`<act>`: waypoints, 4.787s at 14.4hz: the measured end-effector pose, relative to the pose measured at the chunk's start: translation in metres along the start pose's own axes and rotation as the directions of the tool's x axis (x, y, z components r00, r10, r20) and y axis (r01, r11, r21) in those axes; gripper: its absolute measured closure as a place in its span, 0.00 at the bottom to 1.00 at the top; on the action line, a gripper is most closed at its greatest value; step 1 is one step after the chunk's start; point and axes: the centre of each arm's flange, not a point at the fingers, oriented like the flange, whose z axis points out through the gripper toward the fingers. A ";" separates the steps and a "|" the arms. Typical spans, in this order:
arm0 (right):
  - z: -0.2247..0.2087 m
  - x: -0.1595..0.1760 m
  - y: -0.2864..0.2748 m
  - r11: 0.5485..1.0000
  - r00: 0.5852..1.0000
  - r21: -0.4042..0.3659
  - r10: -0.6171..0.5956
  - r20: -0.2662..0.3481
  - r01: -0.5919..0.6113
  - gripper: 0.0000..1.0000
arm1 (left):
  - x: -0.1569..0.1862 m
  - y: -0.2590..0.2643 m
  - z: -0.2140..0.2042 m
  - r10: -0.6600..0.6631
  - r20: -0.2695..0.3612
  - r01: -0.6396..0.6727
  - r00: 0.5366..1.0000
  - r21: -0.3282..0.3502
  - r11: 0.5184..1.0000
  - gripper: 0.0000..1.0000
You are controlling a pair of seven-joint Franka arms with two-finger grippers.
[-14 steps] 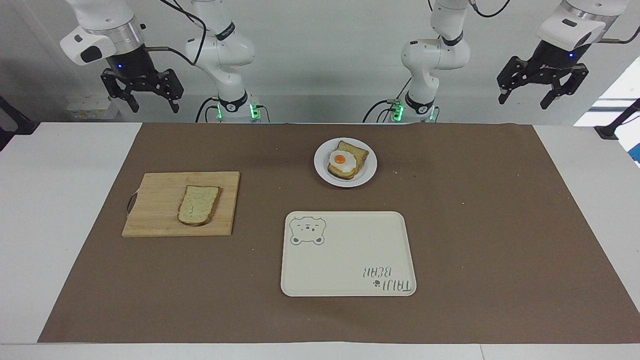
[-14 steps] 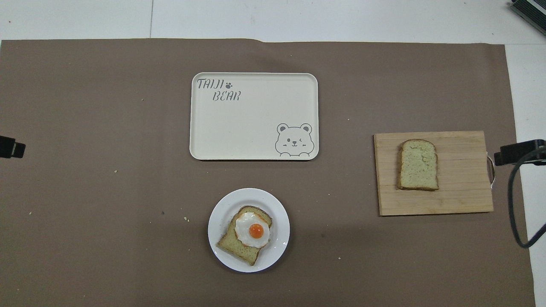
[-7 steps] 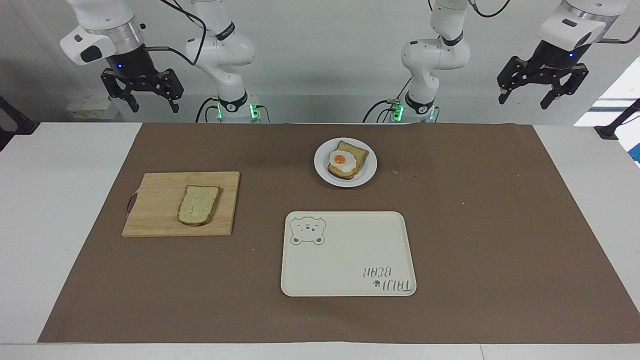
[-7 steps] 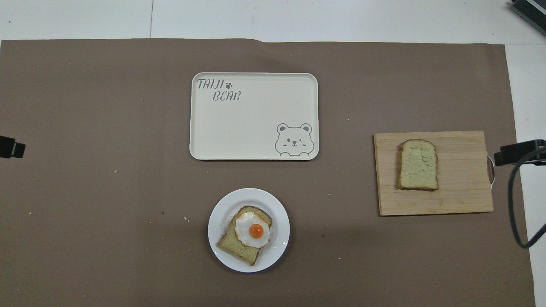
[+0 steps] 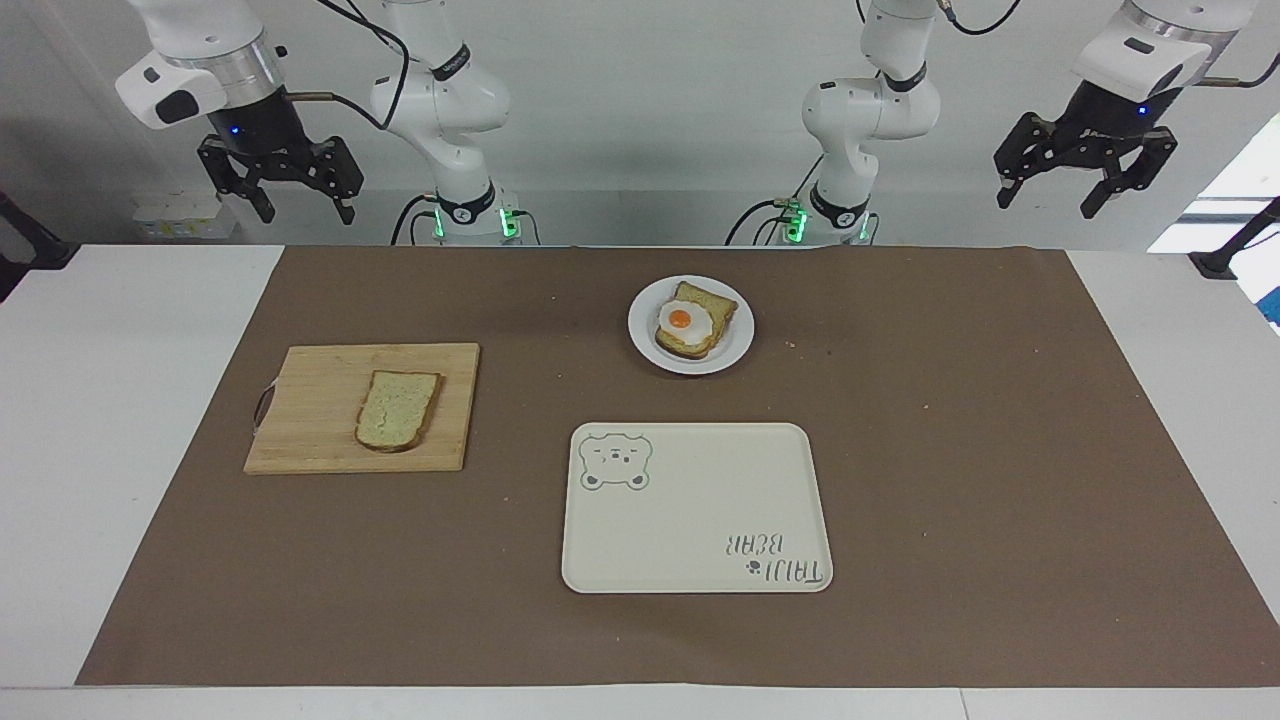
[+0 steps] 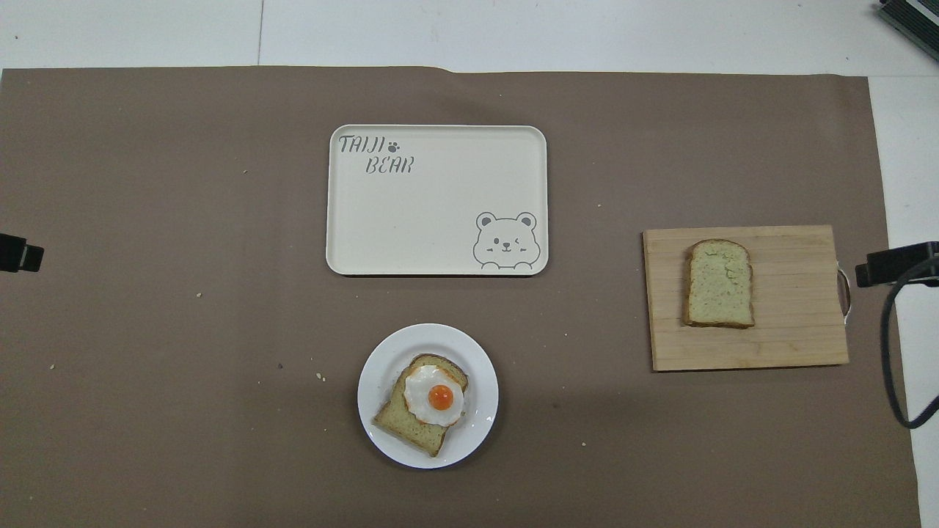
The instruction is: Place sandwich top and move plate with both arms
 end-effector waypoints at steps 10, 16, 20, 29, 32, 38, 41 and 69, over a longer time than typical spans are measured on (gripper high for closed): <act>0.012 -0.006 -0.001 1.000 1.000 0.003 -0.019 0.001 0.019 0.00 | 0.000 0.000 0.000 0.000 0.000 0.000 1.000 0.000 1.000 0.00; 0.020 -0.006 -0.001 1.000 1.000 0.003 -0.020 0.011 0.020 0.00 | 0.000 0.000 0.000 0.000 0.000 0.000 1.000 0.000 1.000 0.00; 0.029 -0.002 0.000 1.000 1.000 0.003 -0.030 -0.004 0.030 0.00 | 0.000 0.000 0.000 0.000 0.000 0.000 1.000 0.000 1.000 0.00; 0.094 0.007 0.025 1.000 1.000 0.005 -0.021 0.012 0.021 0.00 | 0.000 0.000 0.000 0.000 0.000 0.000 1.000 0.000 1.000 0.00; 0.160 0.022 0.024 1.000 1.000 0.002 -0.023 0.016 0.023 0.00 | 0.000 0.000 0.000 0.000 0.000 0.000 1.000 0.000 1.000 0.00; 0.238 0.048 0.042 0.999 0.999 -0.007 -0.037 0.025 0.037 0.00 | 0.000 0.000 0.000 0.000 0.000 0.000 1.000 0.000 1.000 0.00; 0.245 0.051 0.043 0.999 0.999 -0.008 -0.038 0.030 0.038 0.00 | 0.000 0.000 0.000 0.000 0.000 0.000 1.000 0.000 1.000 0.00; 0.351 0.065 0.047 0.996 0.996 0.086 -0.039 0.078 0.032 0.00 | 0.000 0.000 0.000 0.000 0.000 0.000 1.000 0.000 1.000 0.00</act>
